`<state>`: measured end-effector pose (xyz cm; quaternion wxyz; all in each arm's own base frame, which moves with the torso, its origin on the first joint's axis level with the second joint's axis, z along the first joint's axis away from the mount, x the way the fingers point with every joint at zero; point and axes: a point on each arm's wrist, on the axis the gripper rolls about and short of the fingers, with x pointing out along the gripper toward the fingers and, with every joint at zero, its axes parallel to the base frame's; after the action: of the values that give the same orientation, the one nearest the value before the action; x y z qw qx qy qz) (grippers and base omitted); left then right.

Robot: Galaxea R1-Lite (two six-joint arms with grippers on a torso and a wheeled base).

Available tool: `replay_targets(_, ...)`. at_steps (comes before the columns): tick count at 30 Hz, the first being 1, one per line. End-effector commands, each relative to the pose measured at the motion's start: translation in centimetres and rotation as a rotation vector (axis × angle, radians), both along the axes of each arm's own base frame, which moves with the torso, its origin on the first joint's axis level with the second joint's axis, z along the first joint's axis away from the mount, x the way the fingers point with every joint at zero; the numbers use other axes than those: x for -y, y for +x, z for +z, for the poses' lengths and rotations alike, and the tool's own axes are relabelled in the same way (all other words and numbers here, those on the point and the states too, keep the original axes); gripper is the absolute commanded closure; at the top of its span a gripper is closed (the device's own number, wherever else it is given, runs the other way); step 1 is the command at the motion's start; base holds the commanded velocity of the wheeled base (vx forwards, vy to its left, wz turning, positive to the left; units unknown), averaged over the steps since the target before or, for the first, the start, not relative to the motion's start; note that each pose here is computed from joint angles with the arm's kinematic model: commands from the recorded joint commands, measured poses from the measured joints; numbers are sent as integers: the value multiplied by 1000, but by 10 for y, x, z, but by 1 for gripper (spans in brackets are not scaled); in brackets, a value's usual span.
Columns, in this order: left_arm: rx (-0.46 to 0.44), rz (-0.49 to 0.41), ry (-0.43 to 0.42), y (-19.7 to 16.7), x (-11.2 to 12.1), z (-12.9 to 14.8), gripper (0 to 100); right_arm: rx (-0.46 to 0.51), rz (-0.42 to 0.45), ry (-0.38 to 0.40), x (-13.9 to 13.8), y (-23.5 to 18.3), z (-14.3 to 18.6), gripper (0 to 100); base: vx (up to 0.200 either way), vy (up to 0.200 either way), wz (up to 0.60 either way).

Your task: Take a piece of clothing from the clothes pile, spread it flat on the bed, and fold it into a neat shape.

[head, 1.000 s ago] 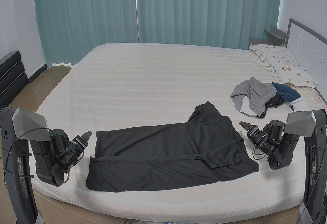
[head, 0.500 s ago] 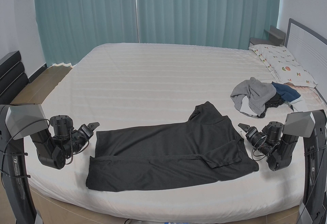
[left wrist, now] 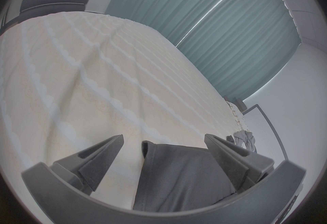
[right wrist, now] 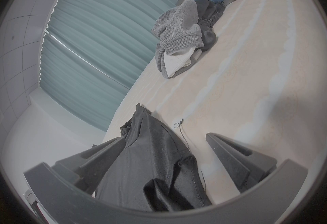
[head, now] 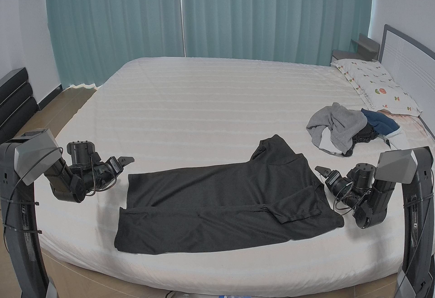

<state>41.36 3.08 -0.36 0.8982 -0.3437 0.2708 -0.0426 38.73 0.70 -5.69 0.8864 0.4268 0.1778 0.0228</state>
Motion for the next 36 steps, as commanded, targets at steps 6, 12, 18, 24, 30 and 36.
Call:
replay_targets(6,11,-29,-36,3,2,-21,0,-4,2,0,-1,-1,-2,0,0,0,0)
replay_targets(12,48,-55,-31,4,12,-29,0,-4,2,0,-1,-2,-2,0,0,0,0)
replay_targets(18,41,-61,-27,4,15,-36,0,-4,2,0,-1,-2,-2,0,0,0,0)
replay_targets(24,37,-65,-25,4,17,-37,0,-3,3,0,-1,-1,-2,0,0,0,0)
replay_targets(30,38,-60,-22,4,17,-37,100,2,3,0,-1,0,-1,0,0,0,0)
replay_targets(36,52,-31,-1,-5,17,-39,100,37,14,-6,-4,6,8,0,0,0,0)
